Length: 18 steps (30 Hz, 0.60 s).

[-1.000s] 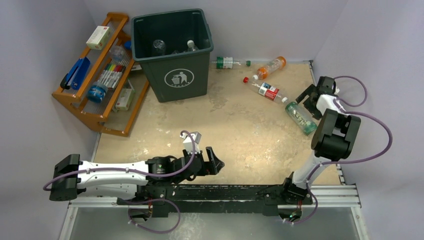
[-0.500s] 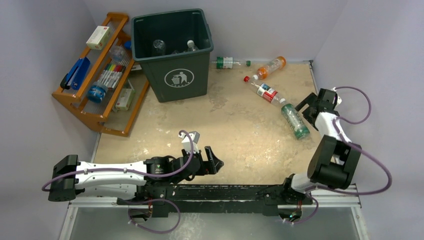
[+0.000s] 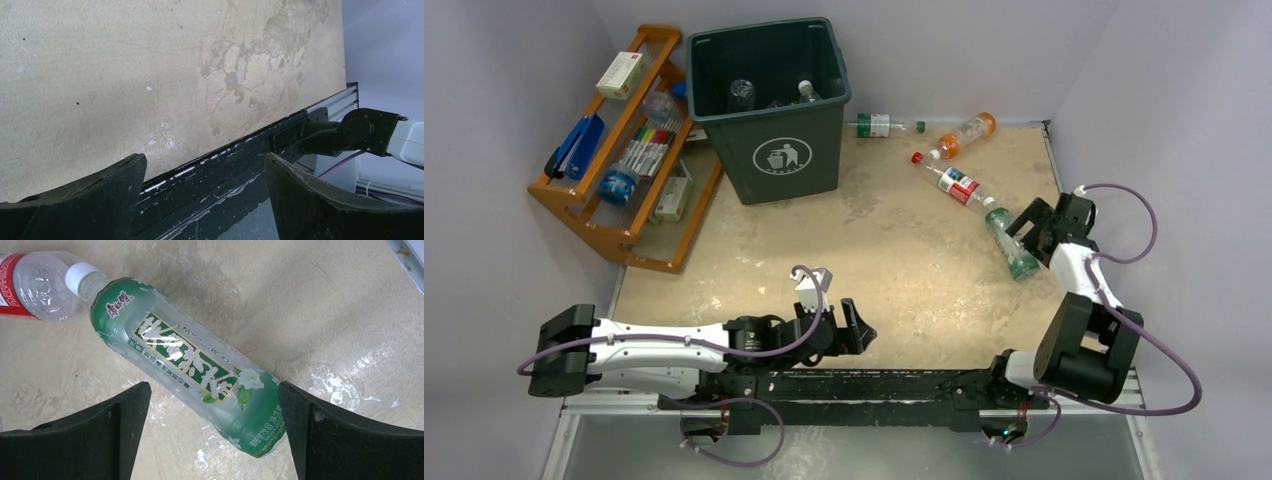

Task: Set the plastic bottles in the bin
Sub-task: Adjust the plastic bottle at the center of the board.

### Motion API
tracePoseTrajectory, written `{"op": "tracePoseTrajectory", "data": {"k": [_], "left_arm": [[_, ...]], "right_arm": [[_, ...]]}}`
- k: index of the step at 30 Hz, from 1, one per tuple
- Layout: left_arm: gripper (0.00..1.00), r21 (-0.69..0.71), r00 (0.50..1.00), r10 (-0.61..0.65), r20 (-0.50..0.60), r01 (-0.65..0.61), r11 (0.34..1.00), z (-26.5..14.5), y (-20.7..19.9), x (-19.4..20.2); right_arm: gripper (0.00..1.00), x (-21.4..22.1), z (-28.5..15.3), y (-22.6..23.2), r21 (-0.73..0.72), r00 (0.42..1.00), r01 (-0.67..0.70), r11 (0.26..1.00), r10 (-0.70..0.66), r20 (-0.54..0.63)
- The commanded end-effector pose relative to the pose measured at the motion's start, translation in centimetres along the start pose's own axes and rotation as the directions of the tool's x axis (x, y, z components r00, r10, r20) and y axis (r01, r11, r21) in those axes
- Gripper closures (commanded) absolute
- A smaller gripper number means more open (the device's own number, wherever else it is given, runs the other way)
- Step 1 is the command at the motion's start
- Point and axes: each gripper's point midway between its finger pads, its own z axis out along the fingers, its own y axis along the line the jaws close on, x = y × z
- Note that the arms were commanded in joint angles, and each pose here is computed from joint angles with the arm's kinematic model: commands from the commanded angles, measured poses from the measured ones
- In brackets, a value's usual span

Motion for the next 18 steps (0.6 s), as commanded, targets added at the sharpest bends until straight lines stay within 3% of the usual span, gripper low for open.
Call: {"op": "tracePoseTrajectory", "data": {"k": [1,18], "left_arm": [[0.12,0.057,0.999,-0.044,0.026,0.042,0.997,0.2,-2.2,-0.5],[0.12,0.053,1.0,-0.025,0.005,0.025,0.998,1.0,-2.2,0.4]], "right_arm": [[0.0,-2.3,-0.1,0.8,-0.025,0.997,0.051,0.998,-0.05,0.056],[0.05,0.3,-0.6,3.1,-0.198,0.991,0.131,0.971,-0.128,0.027]]}}
